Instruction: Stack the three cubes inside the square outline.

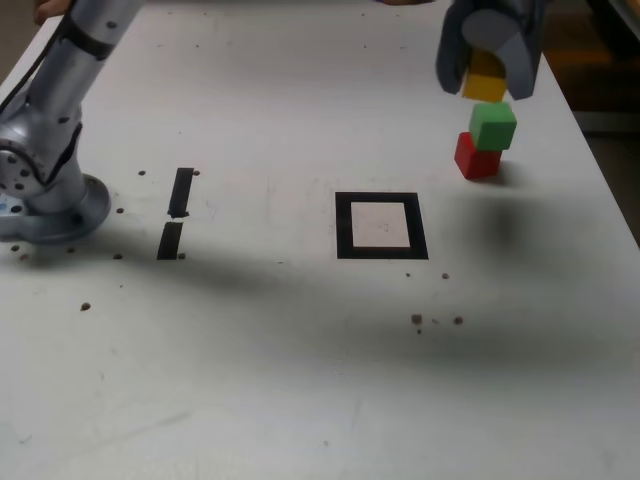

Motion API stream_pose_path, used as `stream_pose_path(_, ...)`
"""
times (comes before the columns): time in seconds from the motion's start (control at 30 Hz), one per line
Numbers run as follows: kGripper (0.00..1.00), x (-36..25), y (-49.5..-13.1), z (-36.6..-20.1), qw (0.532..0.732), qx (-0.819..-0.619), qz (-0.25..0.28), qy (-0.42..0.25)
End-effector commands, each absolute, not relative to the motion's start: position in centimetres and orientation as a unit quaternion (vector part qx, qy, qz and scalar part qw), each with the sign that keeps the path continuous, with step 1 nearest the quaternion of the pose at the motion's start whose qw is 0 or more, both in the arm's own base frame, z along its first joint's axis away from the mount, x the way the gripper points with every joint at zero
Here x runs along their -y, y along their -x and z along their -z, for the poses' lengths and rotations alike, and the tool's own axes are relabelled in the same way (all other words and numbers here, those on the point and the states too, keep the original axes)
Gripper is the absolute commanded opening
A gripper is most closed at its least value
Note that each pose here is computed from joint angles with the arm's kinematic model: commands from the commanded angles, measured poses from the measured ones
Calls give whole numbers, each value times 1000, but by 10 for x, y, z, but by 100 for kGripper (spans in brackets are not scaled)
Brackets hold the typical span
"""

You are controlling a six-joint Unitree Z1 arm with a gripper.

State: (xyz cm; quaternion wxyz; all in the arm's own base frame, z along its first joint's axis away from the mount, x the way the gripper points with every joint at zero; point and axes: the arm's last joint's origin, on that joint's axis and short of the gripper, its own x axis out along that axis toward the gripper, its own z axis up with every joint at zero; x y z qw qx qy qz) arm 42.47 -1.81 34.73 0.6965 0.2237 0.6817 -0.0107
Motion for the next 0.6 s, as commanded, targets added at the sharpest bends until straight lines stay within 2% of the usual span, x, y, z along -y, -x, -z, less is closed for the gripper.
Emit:
stream_pose_path(0.0,14,28,-406,-362,700,-677,11,-224)
stream_pose_path(0.1,13,49,-384,-364,693,-686,12,-221)
stream_pose_path(0.2,13,66,-372,-354,678,-703,12,-214)
stream_pose_path(0.4,13,93,-365,-311,650,-739,27,-174)
stream_pose_path(0.57,13,101,-360,-281,643,-752,44,-139)
